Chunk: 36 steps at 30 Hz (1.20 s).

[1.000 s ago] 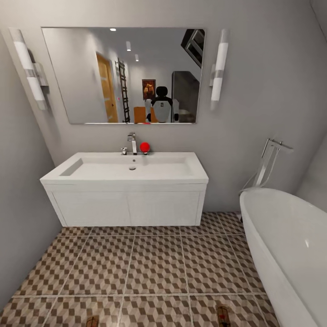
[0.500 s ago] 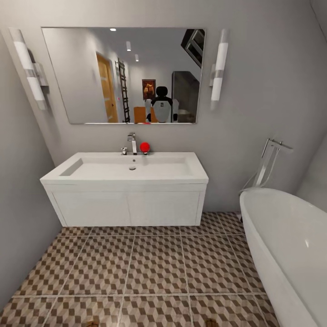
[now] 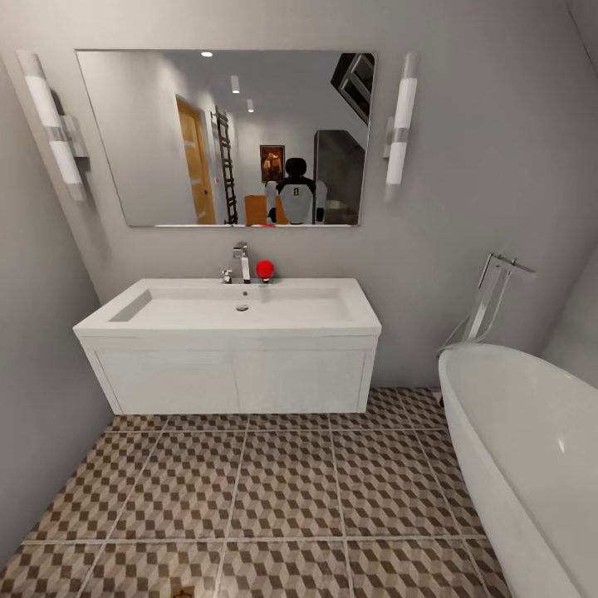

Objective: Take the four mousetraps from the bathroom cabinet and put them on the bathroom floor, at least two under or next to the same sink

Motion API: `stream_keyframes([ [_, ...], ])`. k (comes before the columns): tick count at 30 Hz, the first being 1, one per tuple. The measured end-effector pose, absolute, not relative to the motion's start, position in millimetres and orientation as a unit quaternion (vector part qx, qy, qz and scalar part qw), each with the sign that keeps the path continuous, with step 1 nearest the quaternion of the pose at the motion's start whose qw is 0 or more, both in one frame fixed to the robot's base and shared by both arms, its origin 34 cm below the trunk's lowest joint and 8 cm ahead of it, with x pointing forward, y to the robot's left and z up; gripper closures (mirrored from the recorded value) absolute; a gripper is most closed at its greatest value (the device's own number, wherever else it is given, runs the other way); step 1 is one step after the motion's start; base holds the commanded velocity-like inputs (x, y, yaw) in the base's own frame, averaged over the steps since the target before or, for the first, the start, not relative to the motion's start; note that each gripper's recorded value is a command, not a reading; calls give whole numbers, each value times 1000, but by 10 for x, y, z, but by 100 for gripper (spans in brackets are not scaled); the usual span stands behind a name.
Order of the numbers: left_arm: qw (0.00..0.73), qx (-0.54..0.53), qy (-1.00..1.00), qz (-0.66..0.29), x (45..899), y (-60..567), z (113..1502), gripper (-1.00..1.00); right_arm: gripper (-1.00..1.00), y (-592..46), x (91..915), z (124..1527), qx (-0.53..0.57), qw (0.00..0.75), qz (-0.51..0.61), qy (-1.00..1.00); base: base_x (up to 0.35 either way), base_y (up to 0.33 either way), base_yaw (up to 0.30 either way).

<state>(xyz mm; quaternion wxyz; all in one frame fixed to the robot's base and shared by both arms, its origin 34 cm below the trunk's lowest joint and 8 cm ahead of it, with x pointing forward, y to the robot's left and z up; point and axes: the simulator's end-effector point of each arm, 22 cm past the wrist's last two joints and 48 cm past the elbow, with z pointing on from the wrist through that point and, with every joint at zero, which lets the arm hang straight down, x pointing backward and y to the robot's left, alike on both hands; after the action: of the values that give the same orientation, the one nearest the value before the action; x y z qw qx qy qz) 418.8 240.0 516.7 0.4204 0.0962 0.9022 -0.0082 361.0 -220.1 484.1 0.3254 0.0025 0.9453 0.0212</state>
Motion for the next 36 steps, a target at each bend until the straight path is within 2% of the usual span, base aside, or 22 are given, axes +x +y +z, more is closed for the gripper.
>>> stream_keyframes([
  [3,412,92,906,-7,4167,2402,5136,100,100,-2291,3791,4908,1,344,14,939,0,0,0],
  [6,367,88,926,-10,4064,2366,4984,100,100,-2473,4134,5056,0,375,2,927,0,0,0],
  [8,322,87,943,-17,4024,2333,4865,100,100,-2600,4337,5123,-2,377,-7,926,0,0,0],
  [11,297,80,951,-33,4168,2202,4865,100,100,-2697,4553,5197,-6,367,-14,930,0,0,0],
  [20,318,-16,947,48,4757,2580,5169,100,100,-2736,5154,5616,-3,414,-22,910,0,0,0],
  [36,346,-18,938,8,5101,2302,5430,100,100,-2766,5473,5741,0,406,-33,913,0,0,0],
])
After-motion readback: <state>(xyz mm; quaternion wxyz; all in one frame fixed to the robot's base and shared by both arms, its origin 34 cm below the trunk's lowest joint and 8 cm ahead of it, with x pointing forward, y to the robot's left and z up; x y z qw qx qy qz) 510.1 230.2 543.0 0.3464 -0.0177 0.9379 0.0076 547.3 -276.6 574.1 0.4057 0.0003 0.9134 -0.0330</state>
